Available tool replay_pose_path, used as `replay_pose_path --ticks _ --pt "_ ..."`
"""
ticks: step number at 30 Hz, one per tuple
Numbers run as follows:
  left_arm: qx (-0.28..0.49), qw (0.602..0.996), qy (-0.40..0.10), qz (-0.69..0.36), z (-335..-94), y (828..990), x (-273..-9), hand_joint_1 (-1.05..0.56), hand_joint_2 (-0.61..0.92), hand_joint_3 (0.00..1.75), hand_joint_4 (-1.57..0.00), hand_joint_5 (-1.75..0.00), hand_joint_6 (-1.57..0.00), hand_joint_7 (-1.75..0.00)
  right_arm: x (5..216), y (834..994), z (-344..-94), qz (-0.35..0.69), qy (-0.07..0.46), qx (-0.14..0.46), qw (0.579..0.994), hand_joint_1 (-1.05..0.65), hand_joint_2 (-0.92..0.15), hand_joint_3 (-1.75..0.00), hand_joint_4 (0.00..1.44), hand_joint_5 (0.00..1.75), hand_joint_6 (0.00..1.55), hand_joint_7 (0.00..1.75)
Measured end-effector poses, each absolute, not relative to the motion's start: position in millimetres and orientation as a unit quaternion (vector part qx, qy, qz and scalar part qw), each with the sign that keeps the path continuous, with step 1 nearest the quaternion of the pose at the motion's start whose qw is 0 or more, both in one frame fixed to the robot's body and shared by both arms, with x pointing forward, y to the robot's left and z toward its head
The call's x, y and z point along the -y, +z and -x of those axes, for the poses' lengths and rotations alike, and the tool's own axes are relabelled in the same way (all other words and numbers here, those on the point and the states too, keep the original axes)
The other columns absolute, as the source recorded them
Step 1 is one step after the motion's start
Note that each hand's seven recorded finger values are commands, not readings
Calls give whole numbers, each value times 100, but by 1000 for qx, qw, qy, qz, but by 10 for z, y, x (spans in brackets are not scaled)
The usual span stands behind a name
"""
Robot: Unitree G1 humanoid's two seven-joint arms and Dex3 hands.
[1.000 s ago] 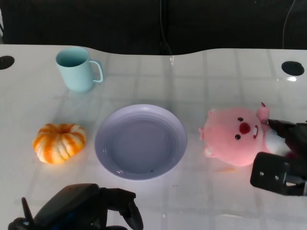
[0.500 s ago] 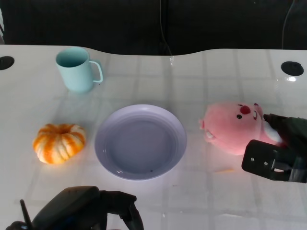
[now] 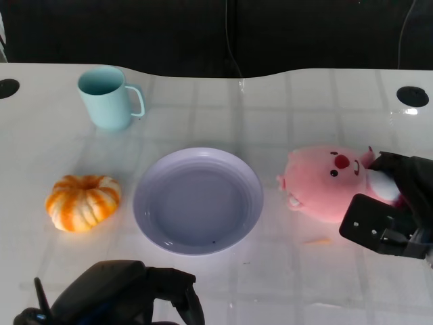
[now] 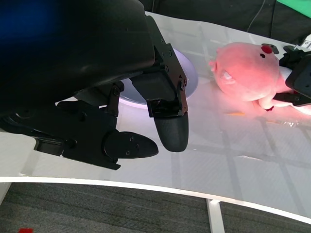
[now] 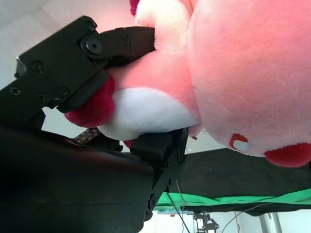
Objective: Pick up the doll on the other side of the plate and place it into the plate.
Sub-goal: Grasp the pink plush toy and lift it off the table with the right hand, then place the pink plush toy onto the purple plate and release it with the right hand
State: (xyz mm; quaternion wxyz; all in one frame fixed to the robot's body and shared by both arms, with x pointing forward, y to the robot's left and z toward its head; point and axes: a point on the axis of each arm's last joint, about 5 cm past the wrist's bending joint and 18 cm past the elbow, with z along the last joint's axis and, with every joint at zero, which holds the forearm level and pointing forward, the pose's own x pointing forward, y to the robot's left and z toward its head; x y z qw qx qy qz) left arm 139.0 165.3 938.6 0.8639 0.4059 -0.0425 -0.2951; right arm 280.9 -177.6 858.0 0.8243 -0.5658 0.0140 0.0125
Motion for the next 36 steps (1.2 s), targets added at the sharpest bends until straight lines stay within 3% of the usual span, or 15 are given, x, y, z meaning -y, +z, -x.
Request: replay_pose_path --ticks 1,3,5,7,11,17,25,30,36 --pt "42 864 -295 -406 -1390 9384 -1656 -18 92 30 -70 -159 -81 -84 1771 8579 -2809 566 10 -13 824 -21 -69 -63 77 172 81 128" --pt "40 864 -294 -406 -1388 9375 -1664 -17 92 30 -70 -160 -80 -84 1765 8585 -2809 563 8 -12 826 -20 -71 -62 77 174 76 142" --pt "39 866 -294 -404 -1383 9368 -1673 -17 92 29 -67 -158 -79 -83 1754 8593 -2800 556 5 -7 831 -18 -61 -81 81 174 72 163" --pt "37 867 -293 -402 -1380 9367 -1682 -16 92 28 -66 -155 -79 -83 1749 8584 -2778 544 -1 2 839 -17 -53 -99 85 175 72 172" --pt "31 869 -290 -399 -1362 9357 -1705 -15 92 27 -68 -153 -80 -82 1739 8643 -2788 516 -18 27 856 -19 -39 -129 88 175 76 174" --pt "31 869 -289 -401 -1363 9359 -1713 -16 92 28 -68 -154 -80 -81 1664 8917 -2865 468 -27 77 880 -17 -33 -142 93 175 82 175" --pt "30 868 -293 -401 -1376 9345 -1700 -15 92 27 -69 -146 -81 -78 1493 9118 -2873 411 0 102 906 -15 -31 -143 95 175 81 175" --pt "36 865 -298 -402 -1391 9337 -1683 -15 92 26 -69 -145 -82 -77 1397 9162 -2867 420 33 116 900 -14 -32 -137 94 175 79 175" --pt "36 865 -300 -401 -1398 9311 -1669 -16 92 26 -69 -144 -82 -76 1034 9232 -2866 400 90 127 903 -14 -38 -125 95 175 78 175"
